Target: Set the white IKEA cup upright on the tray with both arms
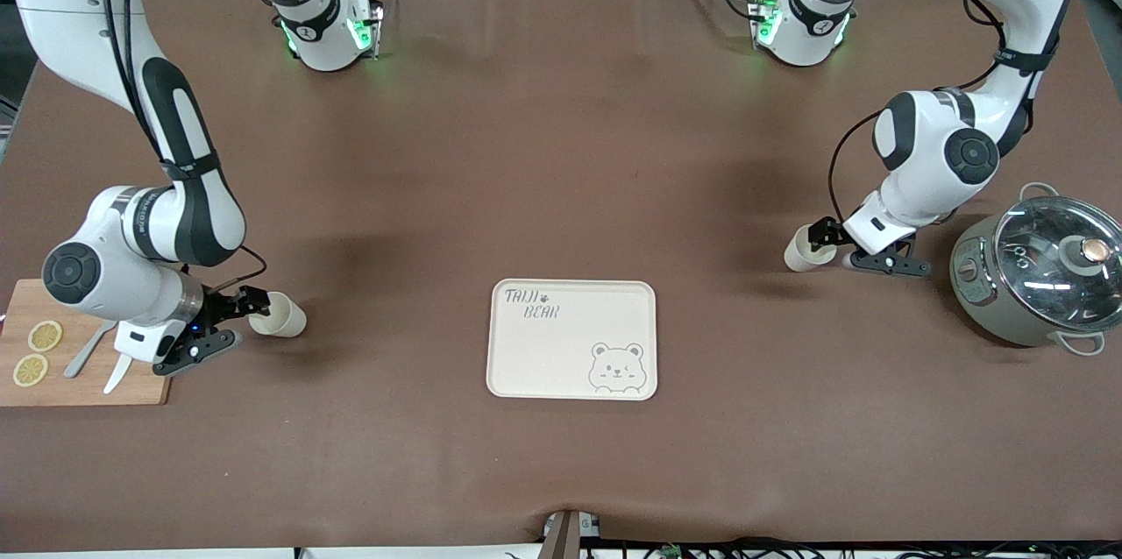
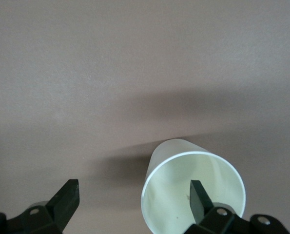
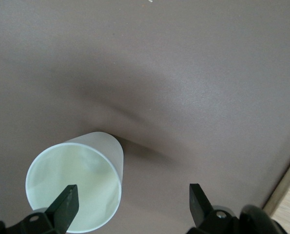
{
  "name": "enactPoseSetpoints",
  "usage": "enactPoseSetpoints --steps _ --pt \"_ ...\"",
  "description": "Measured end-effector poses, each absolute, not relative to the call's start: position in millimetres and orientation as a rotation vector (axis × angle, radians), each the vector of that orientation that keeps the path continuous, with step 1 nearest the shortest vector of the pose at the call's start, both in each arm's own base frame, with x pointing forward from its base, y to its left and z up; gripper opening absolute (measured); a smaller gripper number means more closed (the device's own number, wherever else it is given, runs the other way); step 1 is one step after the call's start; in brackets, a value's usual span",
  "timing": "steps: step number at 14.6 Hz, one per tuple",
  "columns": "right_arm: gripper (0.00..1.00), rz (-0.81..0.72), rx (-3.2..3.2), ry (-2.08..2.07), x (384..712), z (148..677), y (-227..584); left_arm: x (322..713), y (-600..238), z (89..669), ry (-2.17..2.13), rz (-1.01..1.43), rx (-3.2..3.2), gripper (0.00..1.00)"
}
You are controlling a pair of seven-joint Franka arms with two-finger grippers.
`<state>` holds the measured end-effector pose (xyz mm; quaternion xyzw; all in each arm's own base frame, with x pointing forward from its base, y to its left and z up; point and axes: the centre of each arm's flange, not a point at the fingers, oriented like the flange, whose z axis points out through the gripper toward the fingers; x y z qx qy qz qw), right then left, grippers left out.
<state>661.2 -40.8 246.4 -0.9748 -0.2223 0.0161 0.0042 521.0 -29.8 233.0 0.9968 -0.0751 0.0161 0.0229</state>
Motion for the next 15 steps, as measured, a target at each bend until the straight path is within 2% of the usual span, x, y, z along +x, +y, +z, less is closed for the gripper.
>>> enactPoseSetpoints --steps 14,15 --pt "1.00 0.020 -3.061 -0.712 654.2 213.2 -35.0 510.7 -29.9 208.6 -0.264 0.053 3.081 1.00" --pt "1.00 0.021 -3.060 -0.712 654.0 212.9 -35.0 509.9 -29.9 206.9 -0.265 0.048 3.081 0.93"
